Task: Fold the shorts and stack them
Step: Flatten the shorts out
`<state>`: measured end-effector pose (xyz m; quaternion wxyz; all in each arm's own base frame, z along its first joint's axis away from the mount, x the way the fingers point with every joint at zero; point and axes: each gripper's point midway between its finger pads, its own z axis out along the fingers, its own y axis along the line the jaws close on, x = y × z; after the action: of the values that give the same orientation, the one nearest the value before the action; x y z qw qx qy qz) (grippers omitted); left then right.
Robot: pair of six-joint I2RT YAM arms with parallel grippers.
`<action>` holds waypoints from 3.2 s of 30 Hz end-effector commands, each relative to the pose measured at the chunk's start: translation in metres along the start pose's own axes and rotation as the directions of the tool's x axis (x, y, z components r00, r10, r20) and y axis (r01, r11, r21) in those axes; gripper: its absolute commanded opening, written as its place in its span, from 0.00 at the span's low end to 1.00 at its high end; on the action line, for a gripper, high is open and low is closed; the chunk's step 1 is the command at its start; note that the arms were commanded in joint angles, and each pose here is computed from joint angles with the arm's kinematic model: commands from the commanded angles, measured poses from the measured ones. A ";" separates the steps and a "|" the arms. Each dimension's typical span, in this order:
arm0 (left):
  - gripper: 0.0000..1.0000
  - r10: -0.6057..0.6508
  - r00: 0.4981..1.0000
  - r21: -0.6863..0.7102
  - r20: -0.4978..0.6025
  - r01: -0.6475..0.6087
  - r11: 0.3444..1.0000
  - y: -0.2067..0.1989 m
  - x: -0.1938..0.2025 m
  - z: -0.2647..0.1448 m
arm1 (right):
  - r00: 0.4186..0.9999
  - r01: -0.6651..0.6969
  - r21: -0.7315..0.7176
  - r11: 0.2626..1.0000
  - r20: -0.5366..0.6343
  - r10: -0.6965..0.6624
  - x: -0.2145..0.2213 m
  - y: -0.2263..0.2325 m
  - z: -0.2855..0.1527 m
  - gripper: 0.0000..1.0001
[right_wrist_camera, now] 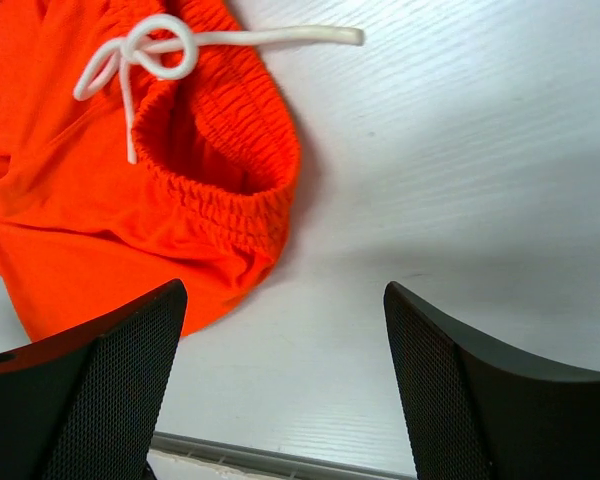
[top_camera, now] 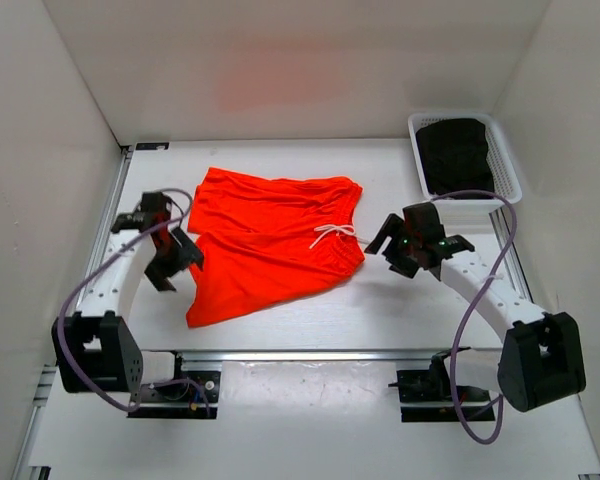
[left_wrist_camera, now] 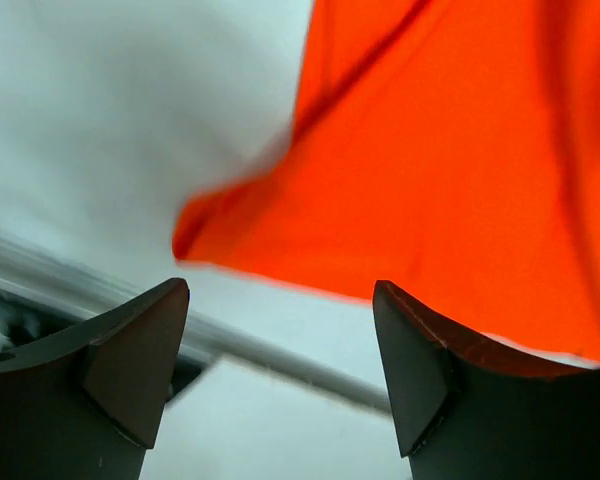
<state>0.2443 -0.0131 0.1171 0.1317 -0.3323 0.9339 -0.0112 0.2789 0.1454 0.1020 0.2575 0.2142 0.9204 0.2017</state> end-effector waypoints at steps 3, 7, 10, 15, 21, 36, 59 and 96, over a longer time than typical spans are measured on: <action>0.85 -0.212 0.957 -0.008 -0.200 0.215 0.977 0.014 0.081 0.033 | 0.998 0.009 0.005 1.000 -0.058 -0.008 0.009 -0.011 -0.003 0.81; 0.82 -0.268 0.946 -0.042 -0.183 0.265 0.963 0.026 0.082 0.044 | 0.996 -0.018 -0.035 0.999 -0.083 0.015 0.008 -0.007 -0.004 0.80; 0.77 -0.271 0.942 -0.082 -0.201 0.259 0.962 0.030 0.085 0.053 | 0.997 -0.022 -0.049 0.999 -0.080 0.018 0.002 -0.006 -0.006 0.80; 0.61 -0.307 0.931 -0.146 -0.196 0.282 0.948 0.038 0.087 0.072 | 0.996 -0.031 -0.066 0.997 -0.089 0.025 0.000 -0.010 -0.009 0.80; 0.59 -0.306 0.934 -0.186 -0.186 0.273 0.944 0.043 0.087 0.082 | 0.995 -0.048 -0.070 0.996 -0.086 0.042 -0.002 -0.017 -0.011 0.80; 0.10 -0.283 0.947 -0.102 -0.150 0.270 0.957 0.031 0.079 0.059 | 0.983 -0.111 -0.300 0.948 -0.176 0.060 0.008 0.018 0.004 0.81; 0.10 -0.229 0.972 0.087 0.061 0.223 0.971 -0.002 0.011 -0.041 | 0.997 0.014 -0.060 0.998 -0.078 -0.019 -0.014 0.011 -0.026 0.00; 0.10 -0.084 0.996 0.050 -0.041 0.086 0.995 -0.029 0.032 0.002 | 0.971 -0.038 -0.083 0.996 -0.237 0.017 0.089 -0.061 -0.013 0.51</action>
<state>0.2355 -0.0575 0.1095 0.1088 -0.3693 0.9214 -0.0525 0.1694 0.1208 0.0410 0.1290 0.2241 0.9385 0.2288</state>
